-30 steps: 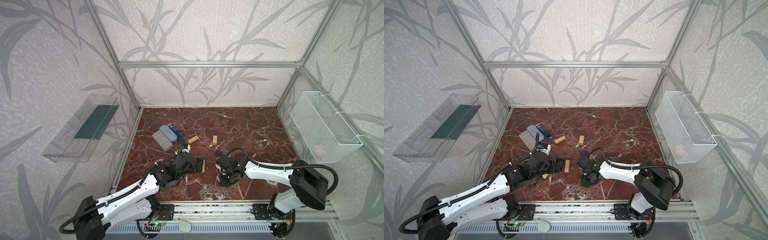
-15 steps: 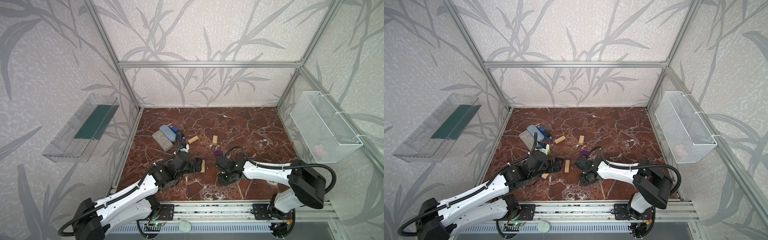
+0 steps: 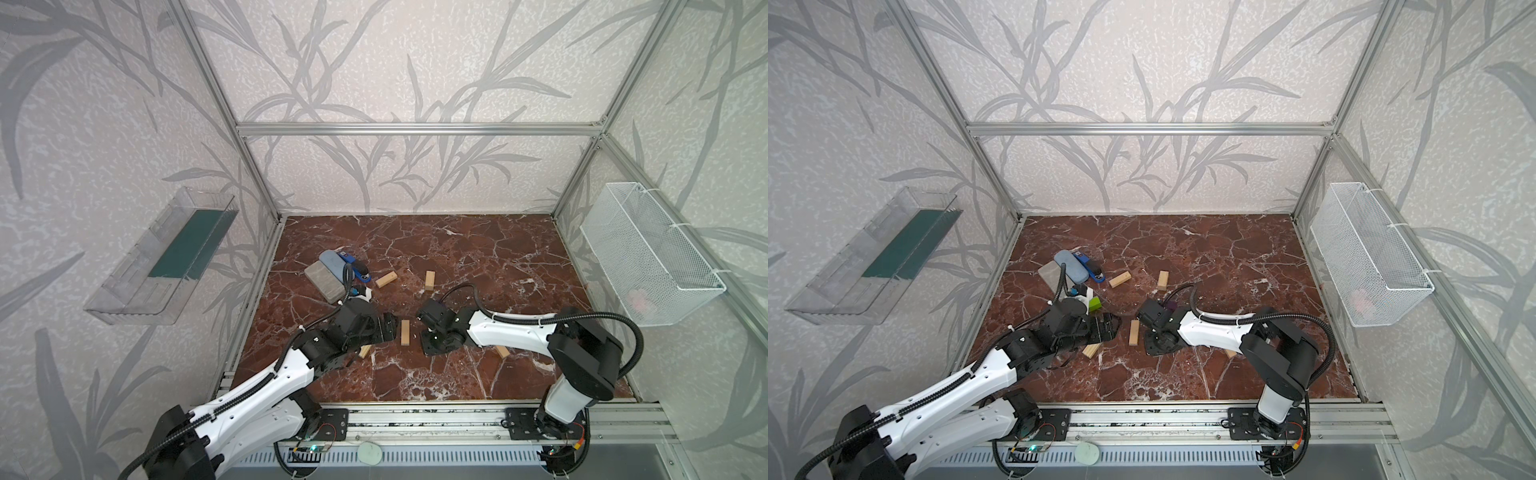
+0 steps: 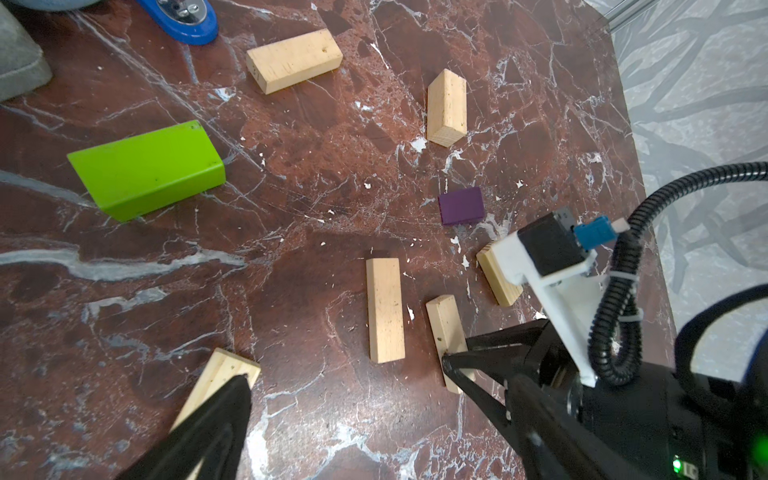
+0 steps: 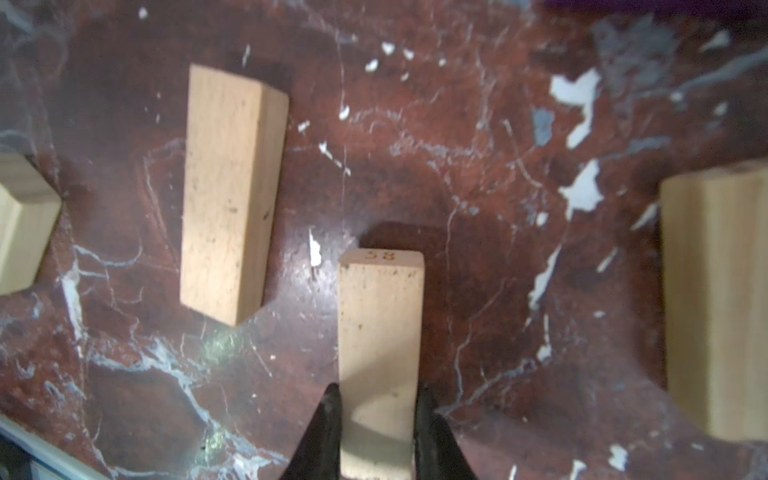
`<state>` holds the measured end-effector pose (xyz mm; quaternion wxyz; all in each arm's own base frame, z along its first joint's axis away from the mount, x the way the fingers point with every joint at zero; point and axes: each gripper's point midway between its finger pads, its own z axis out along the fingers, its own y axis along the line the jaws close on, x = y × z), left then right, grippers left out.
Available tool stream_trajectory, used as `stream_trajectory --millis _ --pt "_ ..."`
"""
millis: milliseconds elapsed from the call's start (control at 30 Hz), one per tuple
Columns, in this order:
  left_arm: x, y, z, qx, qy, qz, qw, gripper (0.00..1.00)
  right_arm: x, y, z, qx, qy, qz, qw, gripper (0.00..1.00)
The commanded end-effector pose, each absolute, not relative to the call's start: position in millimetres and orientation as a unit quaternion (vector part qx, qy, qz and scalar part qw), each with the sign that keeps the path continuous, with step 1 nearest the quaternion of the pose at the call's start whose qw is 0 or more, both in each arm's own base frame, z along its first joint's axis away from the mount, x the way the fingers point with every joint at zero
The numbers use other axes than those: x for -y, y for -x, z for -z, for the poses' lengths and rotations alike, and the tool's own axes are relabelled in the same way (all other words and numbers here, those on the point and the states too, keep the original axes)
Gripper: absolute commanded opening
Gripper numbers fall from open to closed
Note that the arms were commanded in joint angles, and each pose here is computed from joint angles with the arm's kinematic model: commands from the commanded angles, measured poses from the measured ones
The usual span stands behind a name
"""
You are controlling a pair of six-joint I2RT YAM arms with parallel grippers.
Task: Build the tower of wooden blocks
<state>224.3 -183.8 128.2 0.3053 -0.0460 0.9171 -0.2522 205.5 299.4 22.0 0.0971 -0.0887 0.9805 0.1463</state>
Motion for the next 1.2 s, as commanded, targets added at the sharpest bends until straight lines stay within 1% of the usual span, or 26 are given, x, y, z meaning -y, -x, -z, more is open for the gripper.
stream_trajectory --millis 0,433,567,700,900,1000,1167 --pt "183 -221 -126 -0.917 0.044 0.258 0.3 0.94 -303 -221 -20 -0.981 0.056 -0.152 0.106 0.21" --pt "183 -221 -122 -0.917 0.044 0.263 0.298 0.91 -317 -237 -19 -0.981 0.042 -0.151 0.118 0.22" --pt "182 -220 -122 -0.916 0.047 0.261 0.3 0.91 -318 -237 -20 -0.981 0.041 -0.152 0.116 0.26" --pt "182 -220 -121 -0.917 0.048 0.263 0.297 0.91 -317 -238 -31 -0.978 0.04 -0.162 0.127 0.35" --pt "184 -220 -120 -0.917 0.043 0.265 0.294 0.91 -319 -238 -52 -0.972 0.048 -0.185 0.14 0.38" --pt "188 -220 -120 -0.917 0.039 0.271 0.29 0.9 -314 -238 -64 -0.967 0.042 -0.206 0.147 0.38" --pt "190 -221 -118 -0.918 0.036 0.272 0.286 0.86 -308 -238 -61 -0.96 0.047 -0.24 0.136 0.36"
